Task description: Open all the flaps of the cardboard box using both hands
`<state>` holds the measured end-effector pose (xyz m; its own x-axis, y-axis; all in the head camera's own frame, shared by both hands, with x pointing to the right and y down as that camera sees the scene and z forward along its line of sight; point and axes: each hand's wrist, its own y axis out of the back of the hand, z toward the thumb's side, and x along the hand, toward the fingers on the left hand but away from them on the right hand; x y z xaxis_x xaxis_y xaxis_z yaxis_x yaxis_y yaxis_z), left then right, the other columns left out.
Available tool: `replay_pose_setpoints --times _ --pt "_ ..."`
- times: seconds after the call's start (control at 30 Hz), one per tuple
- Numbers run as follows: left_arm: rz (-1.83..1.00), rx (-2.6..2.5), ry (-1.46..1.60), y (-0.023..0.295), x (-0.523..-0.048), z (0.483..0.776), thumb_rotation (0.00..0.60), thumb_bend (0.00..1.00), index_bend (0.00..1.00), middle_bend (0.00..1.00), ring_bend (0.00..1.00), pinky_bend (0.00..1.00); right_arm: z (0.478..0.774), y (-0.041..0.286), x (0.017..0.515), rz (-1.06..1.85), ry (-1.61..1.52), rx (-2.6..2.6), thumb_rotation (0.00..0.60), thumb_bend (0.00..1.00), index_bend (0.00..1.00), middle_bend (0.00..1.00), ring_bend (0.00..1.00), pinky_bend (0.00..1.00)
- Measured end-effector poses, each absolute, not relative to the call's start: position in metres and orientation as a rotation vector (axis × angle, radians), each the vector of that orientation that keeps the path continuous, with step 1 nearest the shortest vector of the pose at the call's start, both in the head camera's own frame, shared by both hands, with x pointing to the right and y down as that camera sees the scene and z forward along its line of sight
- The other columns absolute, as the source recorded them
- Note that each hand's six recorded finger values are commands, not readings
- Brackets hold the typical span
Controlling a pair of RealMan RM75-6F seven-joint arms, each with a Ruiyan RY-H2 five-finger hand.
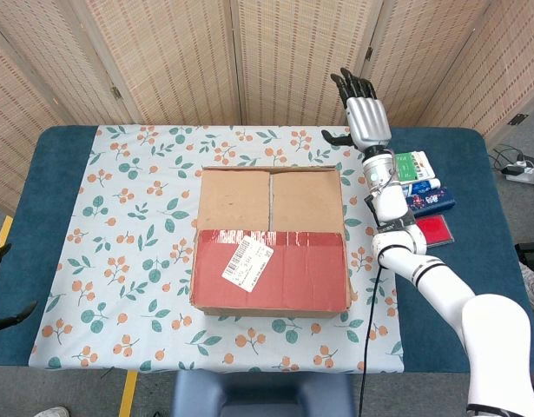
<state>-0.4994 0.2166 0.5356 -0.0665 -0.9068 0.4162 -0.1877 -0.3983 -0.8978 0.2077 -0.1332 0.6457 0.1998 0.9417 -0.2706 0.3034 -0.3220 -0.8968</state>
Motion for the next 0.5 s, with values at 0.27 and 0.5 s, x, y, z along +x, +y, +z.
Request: replay_pose_setpoints --times 0.27,0.5 --pt "-1.509 -1.609 1.167 0.217 -0.495 0.537 0.600 0.26 0.00 0.00 0.00 0.00 0.640 -0.118 0.217 1.074 -1.172 -1.821 0.524 0.32 0.00 0.00 0.01 0.00" --pt "-1.499 -1.616 1.141 0.220 -0.487 0.539 0.600 0.26 0.00 0.00 0.00 0.00 0.622 -0.071 0.214 1.001 -1.119 -2.015 0.522 0.32 0.00 0.00 0.03 0.00"
